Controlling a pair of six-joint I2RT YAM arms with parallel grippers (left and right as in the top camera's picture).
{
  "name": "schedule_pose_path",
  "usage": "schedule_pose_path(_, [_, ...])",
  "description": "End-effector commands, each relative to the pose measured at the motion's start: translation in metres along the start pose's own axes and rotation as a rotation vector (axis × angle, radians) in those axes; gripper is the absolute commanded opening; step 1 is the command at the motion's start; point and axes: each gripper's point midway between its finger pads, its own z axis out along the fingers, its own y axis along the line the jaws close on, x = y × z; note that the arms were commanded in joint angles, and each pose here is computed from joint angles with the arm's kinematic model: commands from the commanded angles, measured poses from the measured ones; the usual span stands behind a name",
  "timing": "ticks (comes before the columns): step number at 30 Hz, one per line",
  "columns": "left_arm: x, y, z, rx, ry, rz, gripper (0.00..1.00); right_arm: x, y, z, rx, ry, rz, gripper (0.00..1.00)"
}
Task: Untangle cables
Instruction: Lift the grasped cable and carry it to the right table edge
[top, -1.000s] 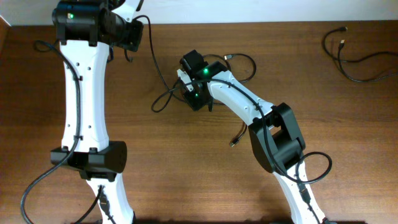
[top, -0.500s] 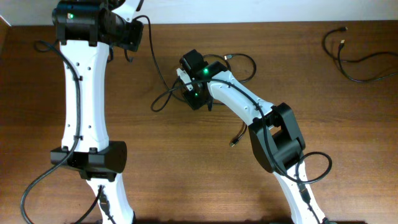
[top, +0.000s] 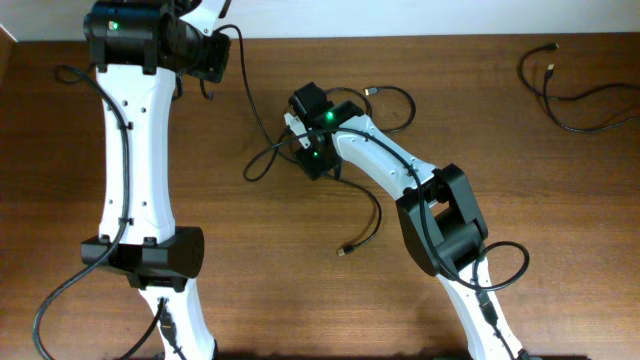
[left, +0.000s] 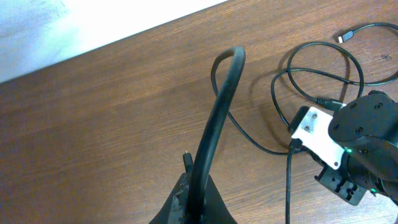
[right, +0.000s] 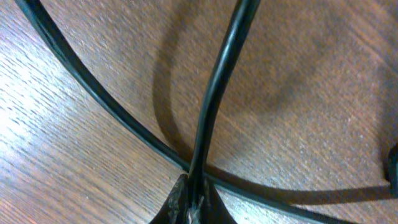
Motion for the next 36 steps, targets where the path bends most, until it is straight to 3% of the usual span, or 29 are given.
schedule_pose_path(1, [-0.002,-0.001,-0.002,-0.005,-0.007,-0.012,0.00,0.006,-0.004,0.001,0.039,0.023,-0.003,0.04])
schedule_pose_path(11, [-0.002,-0.001,-0.002,-0.005,-0.007,-0.012,0.00,-0.029,-0.008,-0.092,0.109,-0.158,-0.020,0.04])
schedule_pose_path(21, [-0.002,-0.002,-0.002,-0.004,-0.006,-0.012,0.00,-0.042,-0.054,-0.260,0.242,-0.471,0.071,0.04])
schedule_pose_path(30, [-0.002,-0.003,-0.002,0.003,-0.009,-0.012,0.00,0.017,-0.136,-0.394,0.394,-0.664,0.263,0.04])
schedule_pose_path(36, [-0.002,-0.003,-0.001,0.003,-0.008,-0.012,0.00,0.077,-0.184,-0.430,0.491,-0.643,0.406,0.04])
